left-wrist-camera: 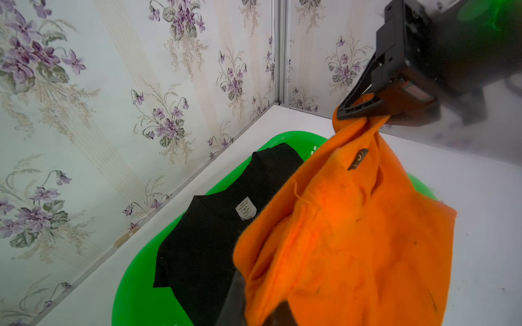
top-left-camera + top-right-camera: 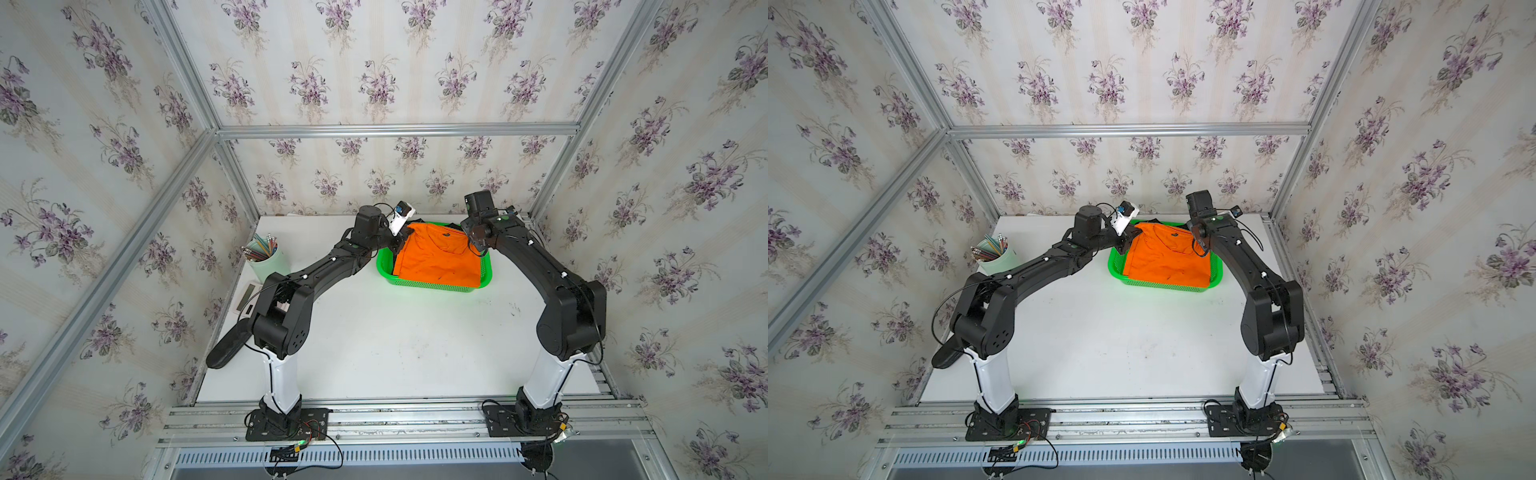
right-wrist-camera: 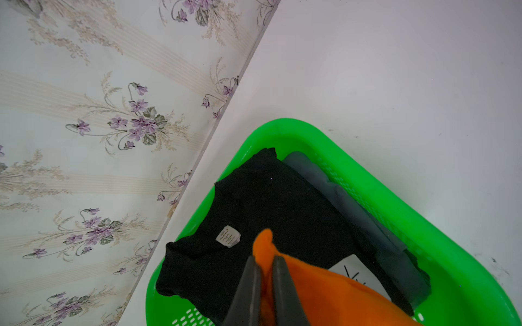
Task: Put the folded t-shirts into the basket
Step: Place the T-shirt in the bin.
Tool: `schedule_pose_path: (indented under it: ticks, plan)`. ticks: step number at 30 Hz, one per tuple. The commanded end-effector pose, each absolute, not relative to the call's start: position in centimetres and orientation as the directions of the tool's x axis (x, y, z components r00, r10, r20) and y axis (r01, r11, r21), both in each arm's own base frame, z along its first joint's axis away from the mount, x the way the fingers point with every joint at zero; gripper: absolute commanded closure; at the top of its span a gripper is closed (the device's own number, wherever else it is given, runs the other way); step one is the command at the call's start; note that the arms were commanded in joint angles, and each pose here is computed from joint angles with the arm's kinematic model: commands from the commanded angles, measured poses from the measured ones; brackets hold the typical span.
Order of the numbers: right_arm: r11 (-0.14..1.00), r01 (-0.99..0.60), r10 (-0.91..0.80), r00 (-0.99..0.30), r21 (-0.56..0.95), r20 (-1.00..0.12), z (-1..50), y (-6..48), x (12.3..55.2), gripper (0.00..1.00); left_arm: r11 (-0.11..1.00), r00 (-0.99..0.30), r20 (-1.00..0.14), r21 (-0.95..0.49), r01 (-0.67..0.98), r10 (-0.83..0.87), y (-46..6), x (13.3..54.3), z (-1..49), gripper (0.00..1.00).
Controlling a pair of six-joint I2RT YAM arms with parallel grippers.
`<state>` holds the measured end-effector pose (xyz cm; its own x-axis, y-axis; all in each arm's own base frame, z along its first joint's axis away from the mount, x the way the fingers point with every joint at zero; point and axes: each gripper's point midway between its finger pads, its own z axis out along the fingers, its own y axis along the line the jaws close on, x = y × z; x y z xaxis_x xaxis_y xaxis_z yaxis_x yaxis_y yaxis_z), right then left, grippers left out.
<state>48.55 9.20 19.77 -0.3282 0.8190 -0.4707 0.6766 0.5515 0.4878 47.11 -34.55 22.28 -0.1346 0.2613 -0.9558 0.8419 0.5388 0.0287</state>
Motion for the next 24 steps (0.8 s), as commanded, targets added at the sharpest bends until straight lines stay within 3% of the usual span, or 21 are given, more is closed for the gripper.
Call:
schedule_pose_path:
  ticks: [1, 14, 24]
  plan:
    - [0.544, 0.697, 0.819, -0.321, 0.468, -0.475, 19.1, 8.9, 49.1, 1.00, 0.543, -0.140, -0.969, -0.008, 0.840, 0.202, -35.0, 47.8, 22.9, 1.00]
    - [0.545, 0.736, 0.820, -0.368, 0.403, -0.438, 14.5, 9.7, 49.8, 1.00, 0.576, -0.249, -0.950, -0.099, 0.812, 0.187, -35.0, 49.2, 18.4, 1.00]
    - [0.514, 0.732, 0.836, -0.308, 0.447, -0.454, 15.4, 9.2, 52.2, 1.00, 0.676, -0.355, -0.915, -0.138, 0.724, 0.193, -34.5, 53.1, 17.5, 1.00]
